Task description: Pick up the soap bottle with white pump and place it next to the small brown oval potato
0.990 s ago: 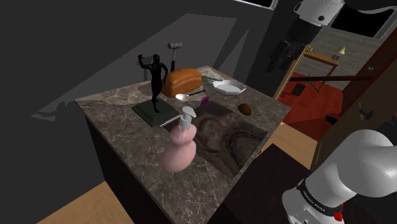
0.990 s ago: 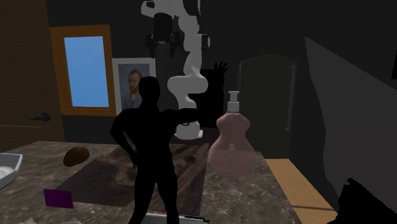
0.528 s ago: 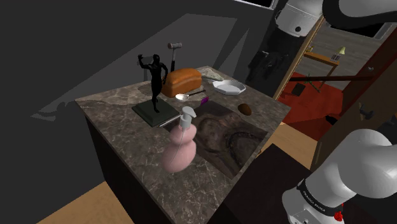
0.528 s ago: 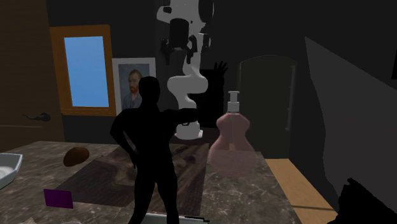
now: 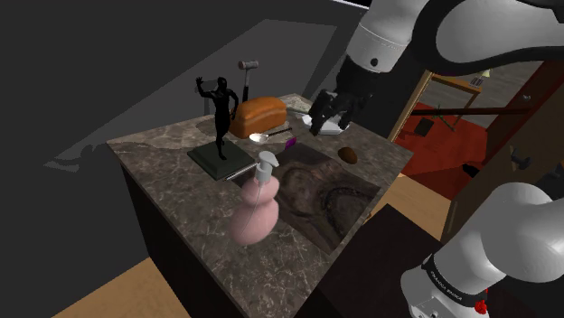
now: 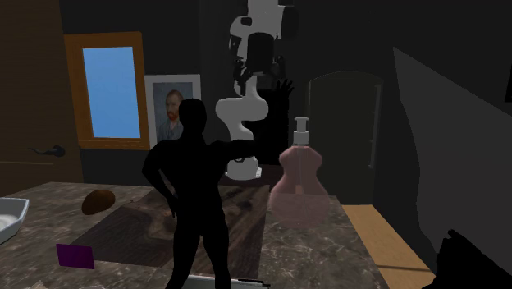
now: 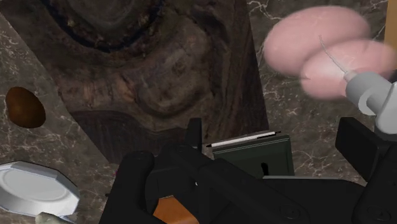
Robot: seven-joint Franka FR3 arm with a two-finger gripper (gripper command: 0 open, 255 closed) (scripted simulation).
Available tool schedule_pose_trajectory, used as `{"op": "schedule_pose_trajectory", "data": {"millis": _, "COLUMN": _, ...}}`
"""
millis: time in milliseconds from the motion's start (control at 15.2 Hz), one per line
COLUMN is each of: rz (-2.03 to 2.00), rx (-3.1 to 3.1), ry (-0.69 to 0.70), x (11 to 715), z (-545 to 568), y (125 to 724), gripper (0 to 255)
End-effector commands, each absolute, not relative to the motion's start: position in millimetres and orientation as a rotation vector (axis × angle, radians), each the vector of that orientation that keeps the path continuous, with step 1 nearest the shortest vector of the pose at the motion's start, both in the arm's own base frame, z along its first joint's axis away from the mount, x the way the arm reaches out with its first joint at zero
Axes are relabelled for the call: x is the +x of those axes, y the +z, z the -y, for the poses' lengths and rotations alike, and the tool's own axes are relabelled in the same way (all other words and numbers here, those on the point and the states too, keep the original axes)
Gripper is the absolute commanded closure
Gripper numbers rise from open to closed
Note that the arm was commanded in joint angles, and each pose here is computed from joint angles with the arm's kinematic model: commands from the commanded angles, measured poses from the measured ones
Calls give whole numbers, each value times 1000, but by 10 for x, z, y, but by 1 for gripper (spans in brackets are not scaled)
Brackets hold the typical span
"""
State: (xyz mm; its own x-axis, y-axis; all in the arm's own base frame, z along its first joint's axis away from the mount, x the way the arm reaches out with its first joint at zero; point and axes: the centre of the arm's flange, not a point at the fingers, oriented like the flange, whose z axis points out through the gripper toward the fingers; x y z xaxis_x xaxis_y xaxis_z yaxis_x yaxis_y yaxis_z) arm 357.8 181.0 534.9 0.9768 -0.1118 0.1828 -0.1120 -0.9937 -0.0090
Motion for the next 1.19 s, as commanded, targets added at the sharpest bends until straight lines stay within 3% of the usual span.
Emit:
{"op": "schedule_pose_trajectory", "data": {"millis": 0, "rz": 187, "rx": 3123, "ry": 297, "x": 3651, "z": -2046, "y": 5261, "gripper": 0}}
{"op": "schedule_pose_trajectory", "data": {"millis": 594, "rz": 225, "rx": 3119, "ry": 328, "x": 3938, "z": -3112, "y": 4833, "gripper": 0}}
{"op": "schedule_pose_trajectory", "data": {"millis": 1122, "rz": 225, "rx": 3119, "ry": 328, "x": 4022, "z": -3112, "y": 4440, "gripper": 0}}
